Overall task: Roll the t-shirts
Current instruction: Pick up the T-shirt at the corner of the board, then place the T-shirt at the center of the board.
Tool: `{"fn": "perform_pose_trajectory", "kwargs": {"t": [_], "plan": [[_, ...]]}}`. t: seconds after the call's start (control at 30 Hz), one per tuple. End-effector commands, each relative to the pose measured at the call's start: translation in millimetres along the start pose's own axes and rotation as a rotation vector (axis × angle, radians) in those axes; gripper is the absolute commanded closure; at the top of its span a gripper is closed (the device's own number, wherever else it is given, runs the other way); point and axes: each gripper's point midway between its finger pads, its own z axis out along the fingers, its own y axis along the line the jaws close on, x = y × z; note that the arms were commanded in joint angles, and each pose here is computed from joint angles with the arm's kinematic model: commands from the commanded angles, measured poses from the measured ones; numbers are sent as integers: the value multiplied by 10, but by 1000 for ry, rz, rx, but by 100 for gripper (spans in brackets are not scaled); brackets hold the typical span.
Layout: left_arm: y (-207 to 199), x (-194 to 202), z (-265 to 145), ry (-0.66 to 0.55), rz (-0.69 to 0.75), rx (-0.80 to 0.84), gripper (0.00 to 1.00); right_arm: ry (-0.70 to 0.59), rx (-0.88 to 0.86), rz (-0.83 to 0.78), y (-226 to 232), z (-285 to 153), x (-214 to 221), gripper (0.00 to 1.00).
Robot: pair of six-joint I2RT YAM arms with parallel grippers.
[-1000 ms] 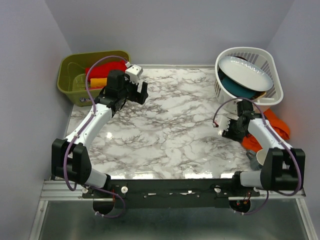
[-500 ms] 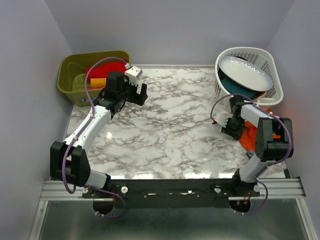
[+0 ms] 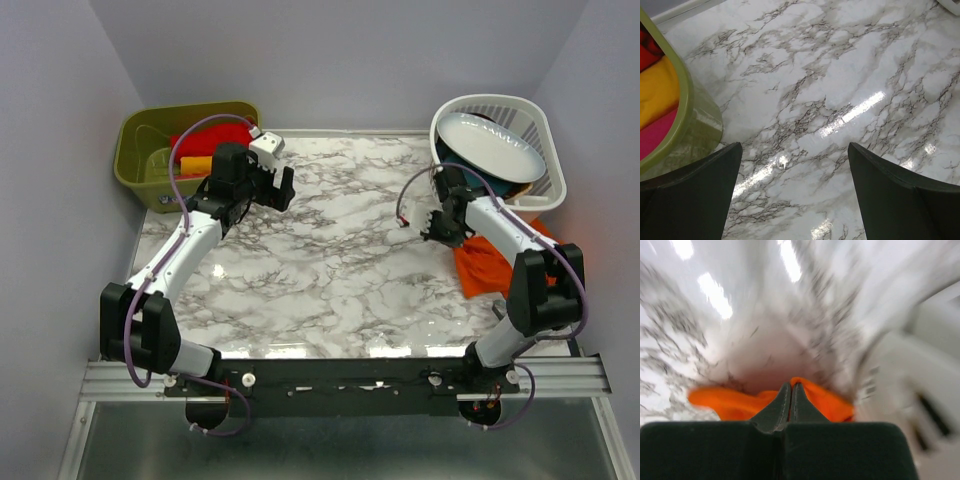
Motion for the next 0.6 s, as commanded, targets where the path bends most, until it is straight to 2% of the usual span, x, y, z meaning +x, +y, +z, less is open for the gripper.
{"fn": "perform_pose_trajectory", "kwargs": {"t": [0.0,0.03,0.13,0.17,0.23,0.27,0.37,0.5,0.57], "plan": [[-4,-67,15,-25,8,-5,2,-445,81,-108,-276,-878,-1514,99],[25,-65,13,-25,8,-18,2,-516,121,-113,-441,-1131,-1786,99],[125,-15,6,-7,24,-69,2,-689,157,-152,-518,-1672,-2385,99],[151,7,0,-2,24,-79,2,-790,219,-176,-660,-2090,-2623,99],[251,73,-27,6,-1,-105,2,-886,263,-181,-704,-2474,-2857,99],[307,107,-43,10,-19,-124,2,-962,316,-194,-756,-2809,-2952,99],[507,250,-96,33,-59,-195,2,-1083,390,-179,-782,-3277,-3012,99],[635,350,-170,54,-40,-241,1,-1126,455,-189,-601,-3556,-2788,99],[667,369,-204,60,-27,-256,1,-1068,416,-169,-523,-3313,-2689,99]]}}
